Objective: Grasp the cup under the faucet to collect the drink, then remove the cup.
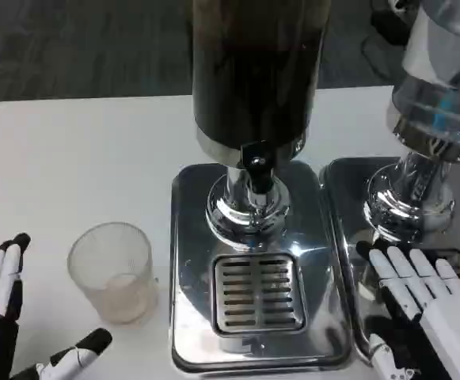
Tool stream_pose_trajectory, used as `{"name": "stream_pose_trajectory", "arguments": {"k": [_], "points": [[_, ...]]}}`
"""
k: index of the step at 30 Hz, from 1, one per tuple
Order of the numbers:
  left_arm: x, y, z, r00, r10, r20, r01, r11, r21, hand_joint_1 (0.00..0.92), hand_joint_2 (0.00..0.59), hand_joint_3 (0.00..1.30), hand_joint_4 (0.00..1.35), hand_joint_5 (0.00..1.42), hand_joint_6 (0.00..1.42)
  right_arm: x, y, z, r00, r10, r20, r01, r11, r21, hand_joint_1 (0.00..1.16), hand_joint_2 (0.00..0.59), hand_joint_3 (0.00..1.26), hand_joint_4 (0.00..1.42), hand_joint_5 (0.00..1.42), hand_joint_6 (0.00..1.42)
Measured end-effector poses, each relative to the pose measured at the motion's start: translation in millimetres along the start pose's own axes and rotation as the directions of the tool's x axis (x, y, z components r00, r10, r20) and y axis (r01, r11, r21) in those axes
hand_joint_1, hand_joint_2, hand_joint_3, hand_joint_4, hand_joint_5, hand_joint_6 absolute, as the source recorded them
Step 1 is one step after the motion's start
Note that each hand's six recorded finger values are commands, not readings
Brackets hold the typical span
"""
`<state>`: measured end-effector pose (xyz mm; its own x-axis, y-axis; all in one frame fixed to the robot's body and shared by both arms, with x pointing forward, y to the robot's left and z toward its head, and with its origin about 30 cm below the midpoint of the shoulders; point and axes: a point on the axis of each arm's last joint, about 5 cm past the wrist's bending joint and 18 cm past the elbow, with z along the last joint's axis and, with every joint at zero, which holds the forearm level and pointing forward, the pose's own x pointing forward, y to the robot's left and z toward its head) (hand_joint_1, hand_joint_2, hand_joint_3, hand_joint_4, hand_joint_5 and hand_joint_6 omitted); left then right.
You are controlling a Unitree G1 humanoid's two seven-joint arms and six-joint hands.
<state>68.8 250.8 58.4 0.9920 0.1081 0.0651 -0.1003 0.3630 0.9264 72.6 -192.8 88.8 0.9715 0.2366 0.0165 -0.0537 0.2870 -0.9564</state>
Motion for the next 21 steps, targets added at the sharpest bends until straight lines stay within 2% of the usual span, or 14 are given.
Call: {"name": "stream_pose_trajectory", "arguments": {"k": [12, 21], "points": [[0.8, 0.0, 0.0, 1.0, 0.001, 0.0, -0.001, 1.0, -0.001, 0.0, 0.069, 0.0, 0.0, 0.0, 0.0, 2.7, 0.1, 0.6, 1.0, 0.002, 0.009, -0.002, 1.0, 0.002, 0.0, 0.586, 0.01, 0.0, 0.0, 0.0], [-1.7, -3.5, -7.6, 1.0, 0.006, -0.017, -0.006, 0.999, -0.032, 0.0, 0.036, 0.0, 0.0, 0.0, 0.0, 3.2, 5.3, 8.0, 1.0, 0.008, -0.003, -0.008, 1.0, 0.012, 0.0, 0.586, 0.02, 0.0, 0.0, 0.0]]}}
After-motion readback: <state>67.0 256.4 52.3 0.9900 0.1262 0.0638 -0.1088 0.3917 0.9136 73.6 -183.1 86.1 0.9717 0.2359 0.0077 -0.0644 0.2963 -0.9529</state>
